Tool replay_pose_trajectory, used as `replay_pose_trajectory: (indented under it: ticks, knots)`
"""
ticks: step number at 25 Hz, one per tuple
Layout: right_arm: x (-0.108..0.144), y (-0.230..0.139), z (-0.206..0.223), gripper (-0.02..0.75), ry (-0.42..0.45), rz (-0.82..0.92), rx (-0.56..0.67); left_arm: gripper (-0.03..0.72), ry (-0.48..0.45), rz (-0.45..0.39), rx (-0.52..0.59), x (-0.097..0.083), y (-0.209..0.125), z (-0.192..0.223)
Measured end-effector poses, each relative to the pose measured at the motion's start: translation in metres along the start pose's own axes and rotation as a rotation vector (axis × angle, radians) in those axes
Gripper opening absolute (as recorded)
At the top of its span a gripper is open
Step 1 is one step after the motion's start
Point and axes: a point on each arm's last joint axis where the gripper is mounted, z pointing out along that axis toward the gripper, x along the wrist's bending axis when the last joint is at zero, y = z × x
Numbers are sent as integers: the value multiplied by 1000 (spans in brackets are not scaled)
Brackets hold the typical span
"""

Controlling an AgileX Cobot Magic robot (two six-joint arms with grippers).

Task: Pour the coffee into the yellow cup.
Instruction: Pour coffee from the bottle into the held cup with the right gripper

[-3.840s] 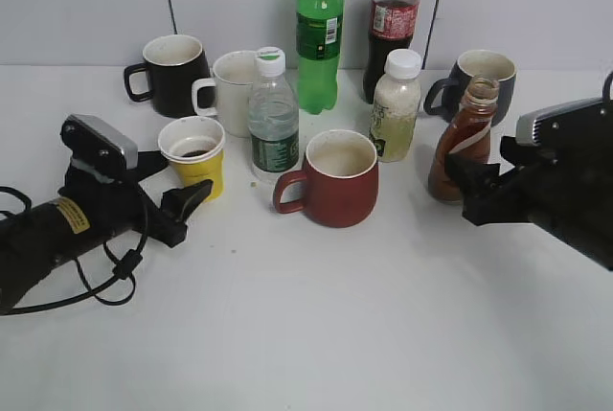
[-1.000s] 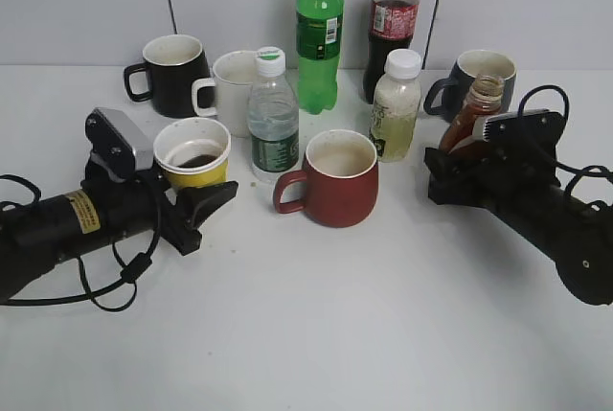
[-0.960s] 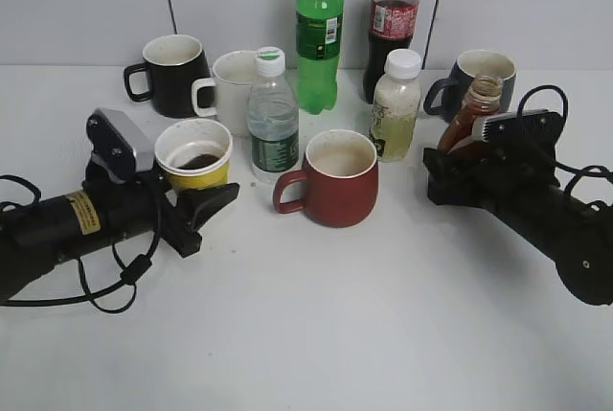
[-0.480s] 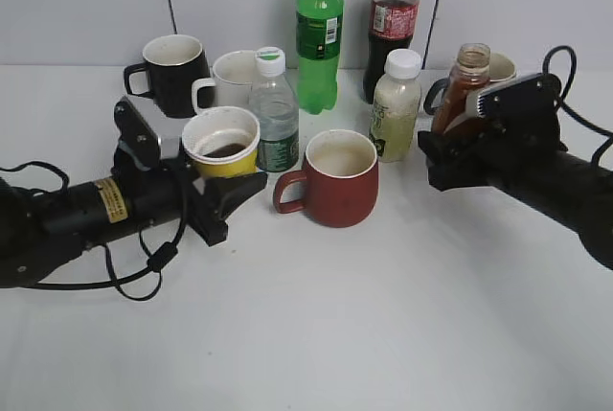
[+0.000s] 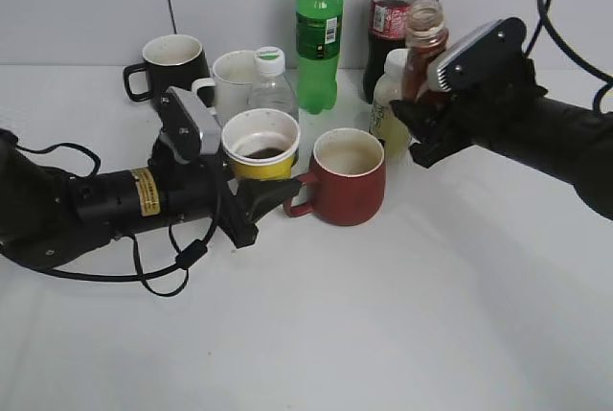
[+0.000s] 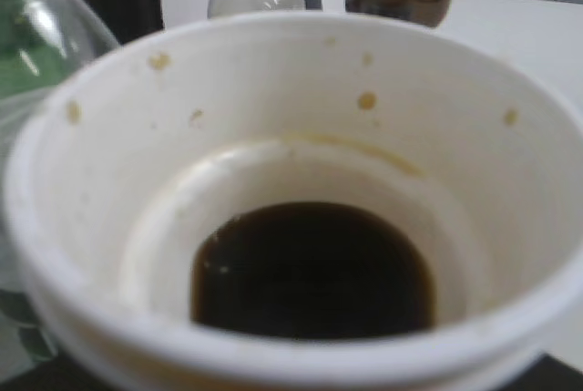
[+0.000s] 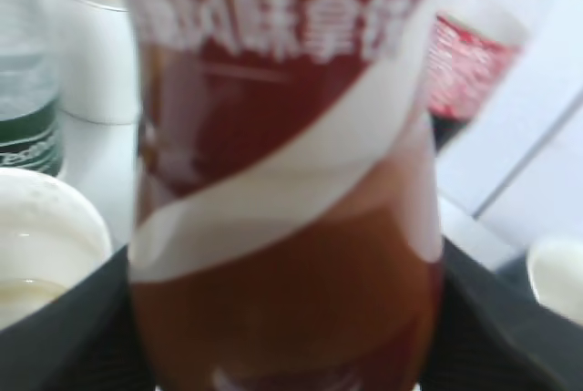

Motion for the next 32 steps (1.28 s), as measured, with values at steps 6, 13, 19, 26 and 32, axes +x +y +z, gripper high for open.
replay_pose_trajectory:
  ticks: [6,13,19,26,32]
  knots:
    - [22,23,15,505,76,-187,-16,419,-13,-6,6,-1,13,-3]
    - [37,33,21,505,121,-362,-28,419,-100,-9,44,-9,15,-4]
    - [38,33,21,505,123,-532,-31,419,-152,9,48,-16,20,-5]
    - [38,33,21,505,121,-739,-44,419,-192,20,26,-27,33,-2]
    - [38,34,21,505,114,-890,-61,419,-219,33,46,-37,32,2]
